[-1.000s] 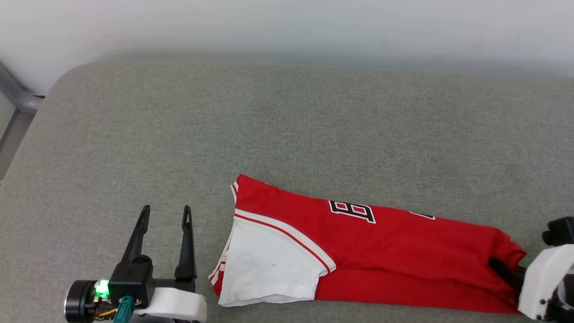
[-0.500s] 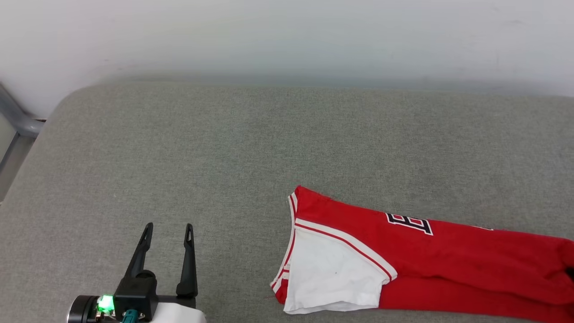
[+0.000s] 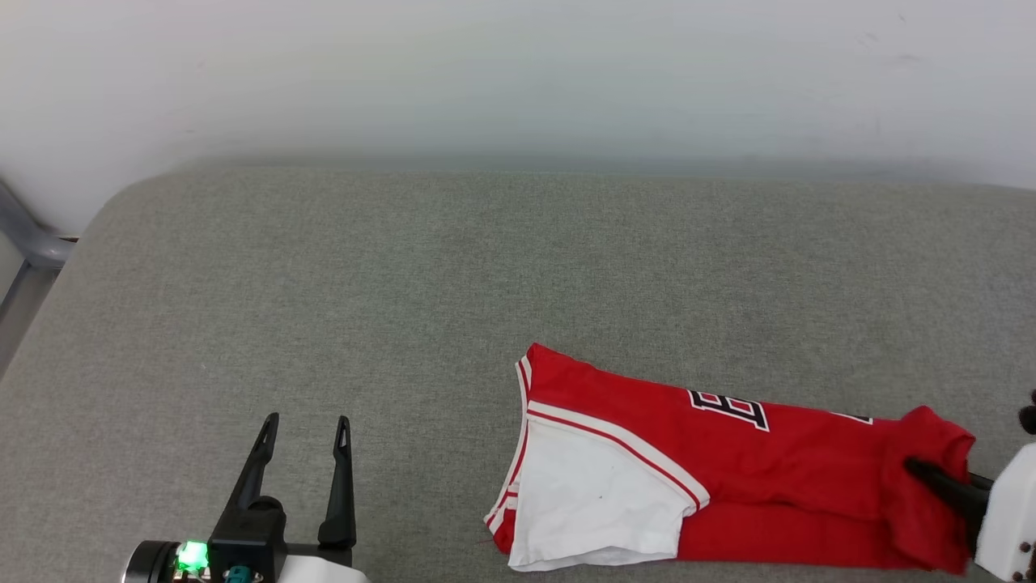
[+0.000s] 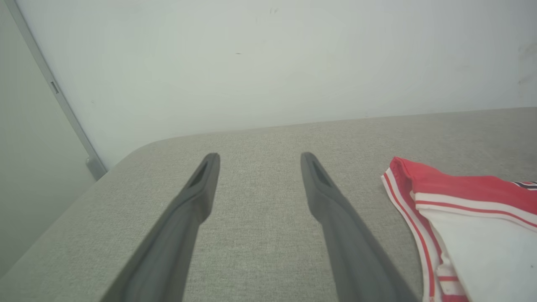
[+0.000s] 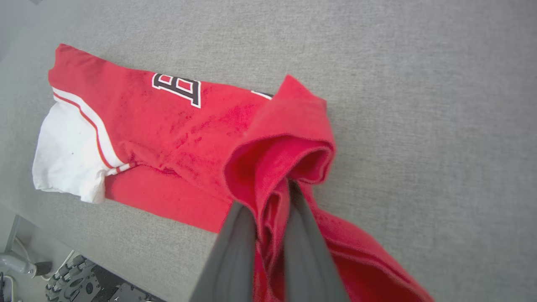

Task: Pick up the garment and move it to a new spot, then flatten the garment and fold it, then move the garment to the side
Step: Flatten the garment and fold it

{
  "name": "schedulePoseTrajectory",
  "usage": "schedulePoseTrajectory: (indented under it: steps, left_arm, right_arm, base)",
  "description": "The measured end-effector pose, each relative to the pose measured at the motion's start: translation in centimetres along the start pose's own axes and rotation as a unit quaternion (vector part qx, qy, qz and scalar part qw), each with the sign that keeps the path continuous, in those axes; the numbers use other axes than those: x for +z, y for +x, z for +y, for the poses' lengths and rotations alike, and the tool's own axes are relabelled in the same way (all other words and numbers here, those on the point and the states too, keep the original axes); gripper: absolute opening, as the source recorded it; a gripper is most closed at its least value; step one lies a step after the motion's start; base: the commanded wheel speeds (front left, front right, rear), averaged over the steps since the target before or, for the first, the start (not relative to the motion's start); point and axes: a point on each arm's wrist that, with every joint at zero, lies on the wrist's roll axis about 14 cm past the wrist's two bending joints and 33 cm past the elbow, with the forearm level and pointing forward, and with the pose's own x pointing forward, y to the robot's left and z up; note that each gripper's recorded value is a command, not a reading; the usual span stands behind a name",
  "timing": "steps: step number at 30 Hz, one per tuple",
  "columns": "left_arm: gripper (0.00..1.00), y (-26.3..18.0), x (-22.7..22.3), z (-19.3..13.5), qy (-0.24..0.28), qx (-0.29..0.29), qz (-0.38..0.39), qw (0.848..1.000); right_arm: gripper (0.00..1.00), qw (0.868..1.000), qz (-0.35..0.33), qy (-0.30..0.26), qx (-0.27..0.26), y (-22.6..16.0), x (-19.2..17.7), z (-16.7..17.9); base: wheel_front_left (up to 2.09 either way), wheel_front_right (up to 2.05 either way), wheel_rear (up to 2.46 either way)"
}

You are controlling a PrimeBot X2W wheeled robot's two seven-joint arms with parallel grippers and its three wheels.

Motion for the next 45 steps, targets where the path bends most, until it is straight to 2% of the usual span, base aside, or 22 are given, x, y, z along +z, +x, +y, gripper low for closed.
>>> schedulePoseTrajectory:
  steps: [8,19,28,36,38,39,45]
  left_arm:
    - [1.00,0.0,-0.6,-0.3,-0.005,-0.003,0.010,1.000]
    - [1.00,0.8,-1.1,-0.3,-0.009,-0.003,0.016,1.000]
    - [1.00,1.4,-1.7,-0.3,-0.010,0.001,0.025,1.000]
    - [1.00,1.4,-1.9,0.0,-0.010,0.009,0.029,0.999]
    - [1.00,1.4,-1.8,0.0,-0.011,0.009,0.028,1.000]
    - [1.00,1.4,-1.8,0.0,-0.011,0.010,0.027,1.000]
    - [1.00,1.1,-1.3,-0.4,-0.015,0.003,0.020,1.000]
  right_arm:
    - [0.00,0.994,0.015,-0.057,0.095,1.9,1.0,7.9]
    - [0.00,0.971,0.057,-0.138,0.187,6.4,0.6,17.2]
    - [0.00,0.955,0.094,-0.179,0.216,10.4,-1.1,21.3]
    - [0.01,0.955,0.103,-0.196,0.197,12.8,-2.6,21.0]
    - [0.50,0.955,0.090,-0.199,0.199,12.7,-2.5,21.1]
    - [1.00,0.956,0.080,-0.199,0.201,12.6,-2.3,21.2]
    - [1.00,0.957,-0.031,-0.201,0.209,10.6,1.6,20.8]
  base:
    - [0.00,0.00,0.00]
    - [0.00,0.00,0.00]
    - [0.00,0.00,0.00]
    - [0.00,0.00,0.00]
    - [0.00,0.00,0.00]
    - [0.00,0.00,0.00]
    - [0.00,0.00,0.00]
